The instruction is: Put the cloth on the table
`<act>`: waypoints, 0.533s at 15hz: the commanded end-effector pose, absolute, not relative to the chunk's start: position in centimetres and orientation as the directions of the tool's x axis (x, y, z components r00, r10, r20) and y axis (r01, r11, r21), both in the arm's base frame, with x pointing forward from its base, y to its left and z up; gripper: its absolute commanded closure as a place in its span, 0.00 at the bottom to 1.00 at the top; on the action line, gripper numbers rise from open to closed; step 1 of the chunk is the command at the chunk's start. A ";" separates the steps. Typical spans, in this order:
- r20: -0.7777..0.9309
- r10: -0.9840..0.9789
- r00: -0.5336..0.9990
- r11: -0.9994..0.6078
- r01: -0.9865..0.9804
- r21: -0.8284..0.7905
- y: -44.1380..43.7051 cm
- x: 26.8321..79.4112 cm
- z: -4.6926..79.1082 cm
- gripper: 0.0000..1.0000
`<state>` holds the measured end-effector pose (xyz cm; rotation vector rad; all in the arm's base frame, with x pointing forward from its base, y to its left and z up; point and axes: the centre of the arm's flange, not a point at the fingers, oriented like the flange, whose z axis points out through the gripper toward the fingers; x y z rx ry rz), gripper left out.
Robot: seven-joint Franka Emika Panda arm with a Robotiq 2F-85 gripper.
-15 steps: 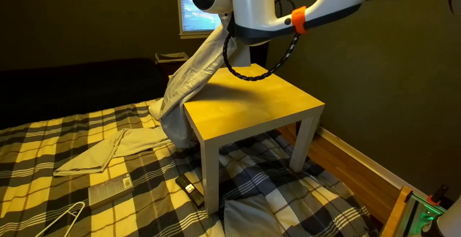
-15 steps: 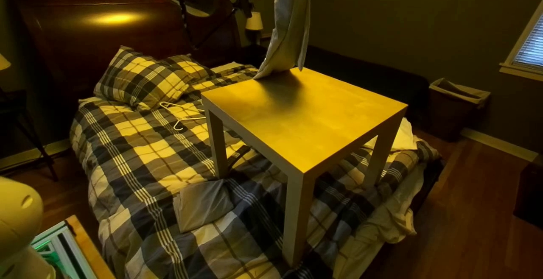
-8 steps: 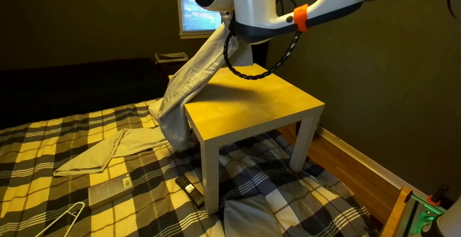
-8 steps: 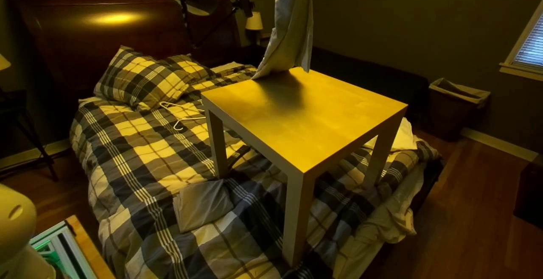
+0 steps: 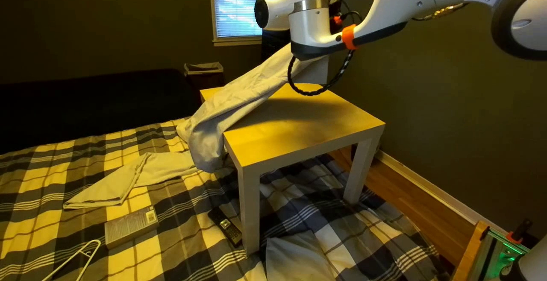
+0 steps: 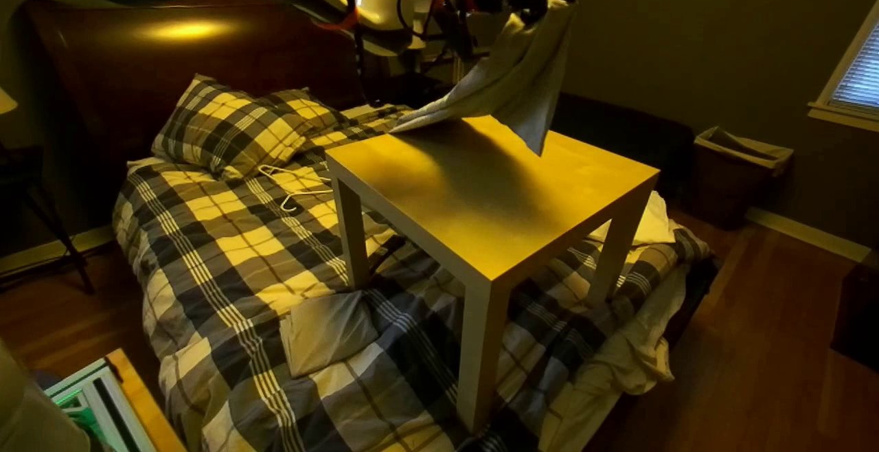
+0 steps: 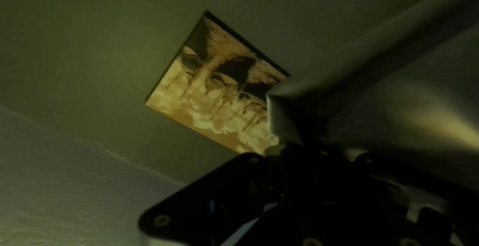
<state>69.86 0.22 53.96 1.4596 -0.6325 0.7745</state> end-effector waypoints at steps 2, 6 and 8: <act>0.737 0.009 0.676 0.147 -0.730 0.667 -5.5 71.1 51.4 1.00; 0.699 -0.051 0.713 0.250 -0.669 0.700 -9.4 71.3 49.1 1.00; 0.687 -0.069 0.723 0.291 -0.644 0.707 -10.9 71.4 48.3 1.00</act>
